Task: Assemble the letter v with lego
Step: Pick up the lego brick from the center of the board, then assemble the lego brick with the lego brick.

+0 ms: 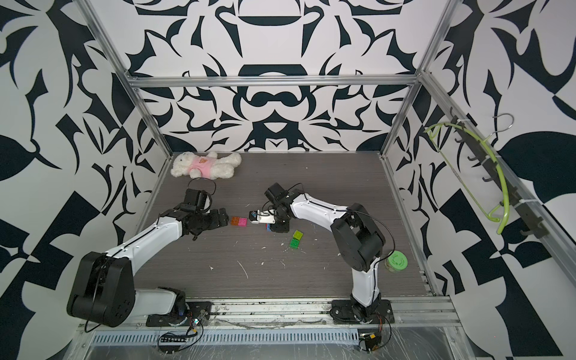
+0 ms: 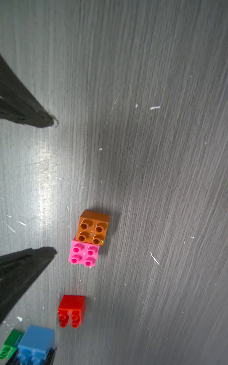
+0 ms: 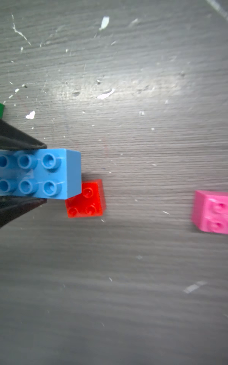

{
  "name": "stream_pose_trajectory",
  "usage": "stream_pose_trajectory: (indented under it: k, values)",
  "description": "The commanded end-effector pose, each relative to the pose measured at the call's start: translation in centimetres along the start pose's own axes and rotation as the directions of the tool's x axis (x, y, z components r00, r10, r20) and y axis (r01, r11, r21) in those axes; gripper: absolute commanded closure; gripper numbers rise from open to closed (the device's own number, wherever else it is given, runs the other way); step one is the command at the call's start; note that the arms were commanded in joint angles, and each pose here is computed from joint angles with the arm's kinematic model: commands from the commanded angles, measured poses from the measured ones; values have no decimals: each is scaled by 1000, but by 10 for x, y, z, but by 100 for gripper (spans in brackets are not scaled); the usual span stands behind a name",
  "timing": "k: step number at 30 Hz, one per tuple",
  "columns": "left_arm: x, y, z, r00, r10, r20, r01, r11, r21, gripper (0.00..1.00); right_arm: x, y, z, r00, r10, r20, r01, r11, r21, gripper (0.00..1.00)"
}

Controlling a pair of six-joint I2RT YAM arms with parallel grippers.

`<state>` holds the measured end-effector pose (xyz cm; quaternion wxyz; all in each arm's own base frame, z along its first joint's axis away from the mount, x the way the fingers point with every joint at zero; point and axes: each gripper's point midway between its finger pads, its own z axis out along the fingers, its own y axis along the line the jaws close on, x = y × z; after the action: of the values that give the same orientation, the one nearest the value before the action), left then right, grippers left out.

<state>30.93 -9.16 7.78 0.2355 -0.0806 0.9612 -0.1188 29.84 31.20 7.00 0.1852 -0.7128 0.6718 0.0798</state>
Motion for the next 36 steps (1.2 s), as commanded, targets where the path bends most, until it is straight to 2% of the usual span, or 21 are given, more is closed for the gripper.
stream_pose_trajectory:
  k: [1, 7, 13, 36]
  values:
    - [4, 8, -8, 1000, -20, 6, 20, 1000, -10, 1, -20, -6, -13, 994, -101, 49, 102, 995, -13, 96]
    - [-3, 10, -23, 998, -33, 55, 32, 999, 15, 1, -21, -13, 2, 986, -163, 23, 164, 986, -40, 98]
    - [-1, 13, -23, 998, -35, 52, 35, 999, 5, 1, -19, -17, 9, 983, -185, -3, 185, 981, -61, 98]
    - [0, 17, -20, 998, -36, 41, 37, 999, -10, 1, -13, -27, 20, 982, -183, -43, 179, 980, -91, 99]
